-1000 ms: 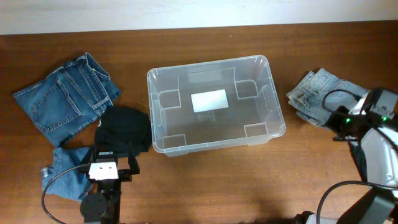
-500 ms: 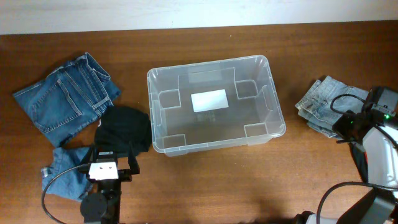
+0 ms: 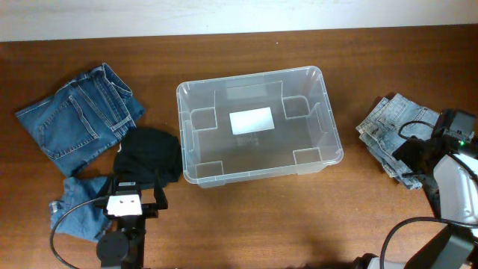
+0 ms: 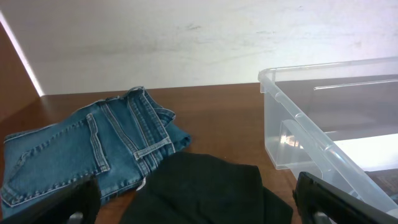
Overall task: Pack container
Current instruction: 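Lower the right gripper onto the light-blue jeans and grasp their edge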
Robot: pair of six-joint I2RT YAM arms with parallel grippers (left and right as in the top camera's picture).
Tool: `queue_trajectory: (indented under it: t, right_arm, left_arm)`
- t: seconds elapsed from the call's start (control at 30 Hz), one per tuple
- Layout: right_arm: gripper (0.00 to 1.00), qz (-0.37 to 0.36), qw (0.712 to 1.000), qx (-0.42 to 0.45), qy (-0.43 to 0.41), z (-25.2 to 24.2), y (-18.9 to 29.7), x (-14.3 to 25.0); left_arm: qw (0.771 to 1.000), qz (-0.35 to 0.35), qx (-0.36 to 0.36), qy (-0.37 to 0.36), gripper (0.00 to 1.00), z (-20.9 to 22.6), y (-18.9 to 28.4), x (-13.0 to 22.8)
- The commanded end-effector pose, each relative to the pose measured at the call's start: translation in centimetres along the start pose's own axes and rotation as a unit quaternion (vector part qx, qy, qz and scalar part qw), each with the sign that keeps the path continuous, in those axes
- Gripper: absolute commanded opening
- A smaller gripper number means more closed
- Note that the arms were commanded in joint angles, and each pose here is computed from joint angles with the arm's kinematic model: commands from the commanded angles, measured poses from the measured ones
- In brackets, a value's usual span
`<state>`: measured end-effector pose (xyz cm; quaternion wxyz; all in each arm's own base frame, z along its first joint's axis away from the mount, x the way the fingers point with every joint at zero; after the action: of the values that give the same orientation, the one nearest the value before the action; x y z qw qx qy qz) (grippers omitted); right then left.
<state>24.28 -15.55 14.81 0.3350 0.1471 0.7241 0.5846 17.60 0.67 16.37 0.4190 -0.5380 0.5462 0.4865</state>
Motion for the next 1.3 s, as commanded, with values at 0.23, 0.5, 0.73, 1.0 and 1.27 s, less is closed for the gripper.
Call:
queue_trajectory:
  t: [0.23, 0.5, 0.73, 1.0, 1.27]
  right_arm:
    - [0.87, 0.010, 0.978, -0.159, -0.132, -5.5, -1.0, 0.4]
    - [0.90, -0.015, 0.968, -0.222, -0.120, -5.5, -2.4, 0.5]
    - [0.91, -0.035, 0.971, -0.219, -0.086, -4.1, -4.7, 1.7]
    - [0.93, -0.070, 0.969, -0.221, -0.085, -3.7, -6.4, 2.7]
    - [0.86, -0.103, 0.948, -0.294, -0.070, -2.5, -6.2, 1.6]
  left_arm:
    - [1.000, -0.001, -0.002, -0.010, 1.00, 0.1, 0.0, 0.2]
    - [1.000, -0.001, -0.002, -0.010, 1.00, 0.1, 0.0, 0.2]
    - [1.000, -0.001, -0.002, -0.010, 1.00, 0.1, 0.0, 0.2]
    - [1.000, -0.001, -0.002, -0.010, 1.00, 0.1, 0.0, 0.2]
    - [1.000, -0.001, -0.002, -0.010, 1.00, 0.1, 0.0, 0.2]
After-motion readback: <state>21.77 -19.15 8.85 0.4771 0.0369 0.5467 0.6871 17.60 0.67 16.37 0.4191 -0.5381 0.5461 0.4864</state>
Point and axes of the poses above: each gripper's point midway between its finger pads, its own y axis back along the fingers, its own z axis along the line the jaws close on, x = y × z, the point moved 7 cm from there along y, back along the fingers, and after that the axes turned 14 degrees about y, right-handed, at the moved point
